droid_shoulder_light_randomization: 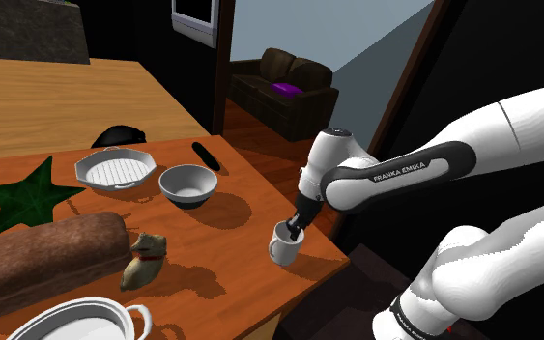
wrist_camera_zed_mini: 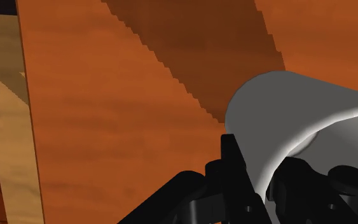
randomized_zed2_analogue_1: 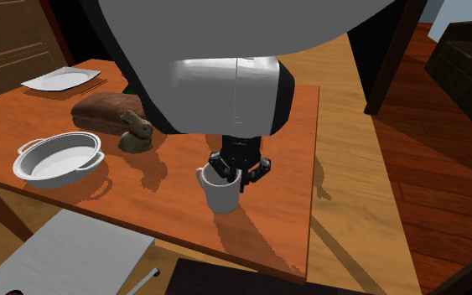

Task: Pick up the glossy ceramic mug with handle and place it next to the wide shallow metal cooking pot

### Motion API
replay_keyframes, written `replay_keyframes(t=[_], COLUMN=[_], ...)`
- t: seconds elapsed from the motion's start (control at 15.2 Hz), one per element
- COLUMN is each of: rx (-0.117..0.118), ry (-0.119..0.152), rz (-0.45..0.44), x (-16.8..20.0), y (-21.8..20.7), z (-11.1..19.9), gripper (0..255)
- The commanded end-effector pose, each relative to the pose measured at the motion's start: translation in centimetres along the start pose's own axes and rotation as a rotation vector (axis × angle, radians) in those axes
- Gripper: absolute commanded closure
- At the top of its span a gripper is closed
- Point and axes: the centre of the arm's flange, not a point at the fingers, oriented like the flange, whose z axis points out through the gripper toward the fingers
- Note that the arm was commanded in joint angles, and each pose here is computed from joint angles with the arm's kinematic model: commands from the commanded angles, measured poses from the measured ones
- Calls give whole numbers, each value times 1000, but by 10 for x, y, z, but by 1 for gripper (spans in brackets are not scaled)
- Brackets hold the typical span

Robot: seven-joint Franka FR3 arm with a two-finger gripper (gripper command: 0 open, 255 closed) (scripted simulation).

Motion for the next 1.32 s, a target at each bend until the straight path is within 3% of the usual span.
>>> replay_keyframes(t=[0.0,1.25], rx=[0,0], ry=[0,0], rz=[0,0], x=[0,1], y=[0,-4], z=[-9,-109], gripper=[255,255])
